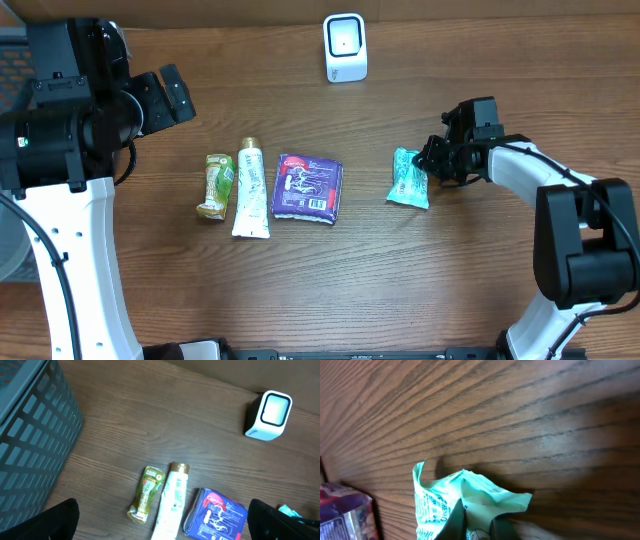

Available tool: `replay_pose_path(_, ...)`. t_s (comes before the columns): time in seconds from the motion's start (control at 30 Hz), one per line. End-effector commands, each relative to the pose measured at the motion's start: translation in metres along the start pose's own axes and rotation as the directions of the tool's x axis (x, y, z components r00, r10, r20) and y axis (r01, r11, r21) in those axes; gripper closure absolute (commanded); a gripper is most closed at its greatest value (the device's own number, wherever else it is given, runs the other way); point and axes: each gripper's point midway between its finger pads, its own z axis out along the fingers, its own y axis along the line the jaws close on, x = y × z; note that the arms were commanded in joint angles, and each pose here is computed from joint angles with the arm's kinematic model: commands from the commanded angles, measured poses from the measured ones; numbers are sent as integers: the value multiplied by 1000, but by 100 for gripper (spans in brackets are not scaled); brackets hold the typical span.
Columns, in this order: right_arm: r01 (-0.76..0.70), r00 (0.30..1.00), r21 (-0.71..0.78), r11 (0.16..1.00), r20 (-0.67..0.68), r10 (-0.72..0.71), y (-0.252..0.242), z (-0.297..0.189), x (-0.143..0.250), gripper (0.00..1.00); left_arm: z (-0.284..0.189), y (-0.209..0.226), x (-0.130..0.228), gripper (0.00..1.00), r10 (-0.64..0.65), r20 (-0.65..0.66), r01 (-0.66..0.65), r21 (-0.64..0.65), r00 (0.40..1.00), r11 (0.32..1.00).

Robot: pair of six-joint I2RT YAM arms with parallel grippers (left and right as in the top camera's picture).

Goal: Scan the item barcode

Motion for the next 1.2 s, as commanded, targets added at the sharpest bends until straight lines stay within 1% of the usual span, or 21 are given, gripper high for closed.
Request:
replay_pose_path(0.0, -49, 989, 96, 994, -135, 62, -36, 30, 44, 96, -4, 1, -2, 0, -12, 15, 12, -5, 1000, 1000)
replay_pose_path(0.1, -51, 988, 43, 998, -144, 56, -25, 28, 44, 96, -4, 1, -2, 1, -13, 15, 13, -5, 1000, 1000)
replay_pose_path(0.2, -44, 990, 30, 999, -131, 47, -17, 16, 41, 96, -4, 1, -2, 0, -13, 15, 13, -5, 1000, 1000)
replay_pose_path(0.4, -2, 999, 3, 1000, -51, 2, 14, -34, 24, 96, -4, 1, -2, 1, -13, 15, 13, -5, 1000, 1000)
replay_pose_path(0.5, 15, 1000, 45, 999, 1, -15, 28, -71, 11, 96, -4, 1, -2, 0, -13, 15, 13, -5, 1000, 1000)
replay_pose_path(0.63, 22, 996, 160, 987, 87, -36, 35, -122, -9, 96, -4, 1, -2, 1, -13, 15, 13, -5, 1000, 1000)
replay_pose_path(0.77, 23, 984, 228, 973, 169, -63, 42, -159, -26, 96, -4, 1, -2, 0, -12, 15, 12, -5, 1000, 1000)
replay_pose_path(0.9, 27, 976, 213, 977, 206, -72, 55, -177, -34, 96, -4, 1, -2, 0, -12, 15, 12, -5, 1000, 1000)
replay_pose_path(1.0, 25, 973, 207, 978, 219, -72, 58, -182, -35, 96, -4, 1, -2, 0, -13, 15, 13, -5, 1000, 1000)
replay_pose_path(1.17, -37, 970, 228, 973, 243, -20, 53, -190, -33, 96, -4, 1, -2, 1, -13, 15, 13, -5, 1000, 1000)
